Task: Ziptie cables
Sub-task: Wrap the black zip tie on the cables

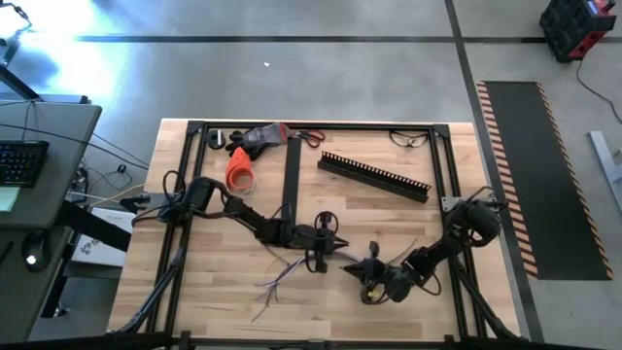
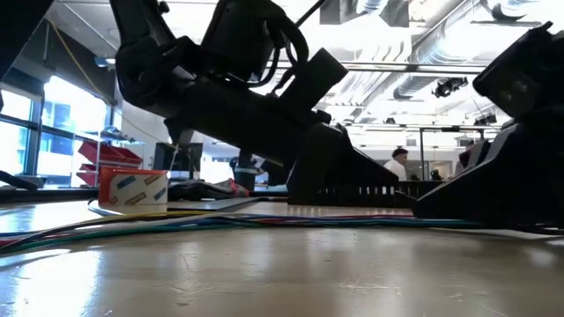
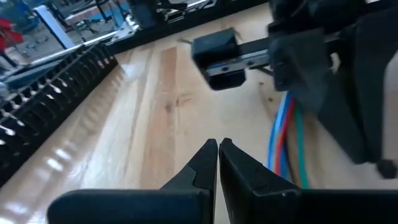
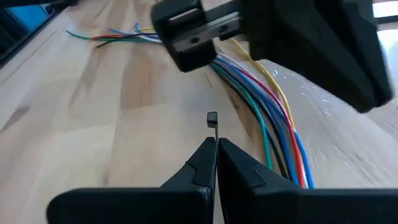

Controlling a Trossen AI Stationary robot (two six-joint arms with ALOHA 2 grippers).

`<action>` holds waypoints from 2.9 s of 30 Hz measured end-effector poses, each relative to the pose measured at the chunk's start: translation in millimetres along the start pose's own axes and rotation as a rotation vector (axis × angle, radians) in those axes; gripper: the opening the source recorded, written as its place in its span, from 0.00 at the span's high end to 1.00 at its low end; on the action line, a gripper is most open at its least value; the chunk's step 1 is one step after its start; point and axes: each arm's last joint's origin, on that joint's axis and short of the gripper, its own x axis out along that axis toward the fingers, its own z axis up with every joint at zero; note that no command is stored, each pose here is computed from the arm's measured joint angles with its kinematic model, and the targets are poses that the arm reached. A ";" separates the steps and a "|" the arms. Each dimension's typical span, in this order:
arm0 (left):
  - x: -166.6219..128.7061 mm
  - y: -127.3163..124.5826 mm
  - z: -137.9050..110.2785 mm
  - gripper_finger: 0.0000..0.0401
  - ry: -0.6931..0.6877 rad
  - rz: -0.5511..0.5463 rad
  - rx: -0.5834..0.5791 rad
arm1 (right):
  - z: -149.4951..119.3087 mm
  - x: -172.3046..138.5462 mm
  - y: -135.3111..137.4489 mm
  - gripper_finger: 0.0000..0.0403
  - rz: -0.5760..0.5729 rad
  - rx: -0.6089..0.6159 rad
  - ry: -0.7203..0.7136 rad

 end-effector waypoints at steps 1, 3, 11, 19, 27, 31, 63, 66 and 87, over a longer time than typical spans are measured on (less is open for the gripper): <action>0.2 1.2 -0.1 1.00 0.001 0.010 0.009 | -0.1 -0.2 -0.1 1.00 -0.009 -0.005 -0.005; -0.4 2.3 0.7 1.00 0.014 0.037 0.029 | 0.7 -0.2 -0.2 1.00 -0.021 0.000 -0.017; -28.6 1.3 41.8 1.00 0.092 0.101 0.134 | 17.2 -13.8 14.6 1.00 -0.048 0.028 -0.218; -59.1 -16.8 71.4 1.00 0.115 0.074 0.120 | 19.8 -22.3 23.6 1.00 -0.043 0.058 -0.280; -83.8 -70.5 81.2 1.00 0.064 -0.019 0.115 | 29.9 10.3 55.8 1.00 0.157 0.012 -0.324; -104.9 -103.8 93.2 1.00 -0.037 -0.059 0.116 | 47.9 17.6 76.7 1.00 0.211 -0.043 -0.408; -85.9 -150.9 76.1 0.77 -0.384 -0.301 0.064 | 65.3 -14.8 113.3 1.00 0.420 -0.120 -0.609; -83.8 -148.8 81.3 0.70 -0.434 -0.280 0.037 | 66.1 -14.8 113.9 1.00 0.418 -0.122 -0.612; -59.2 -147.8 86.3 0.67 -0.526 -0.263 0.002 | 77.2 -13.0 119.4 1.00 0.315 -0.155 -0.646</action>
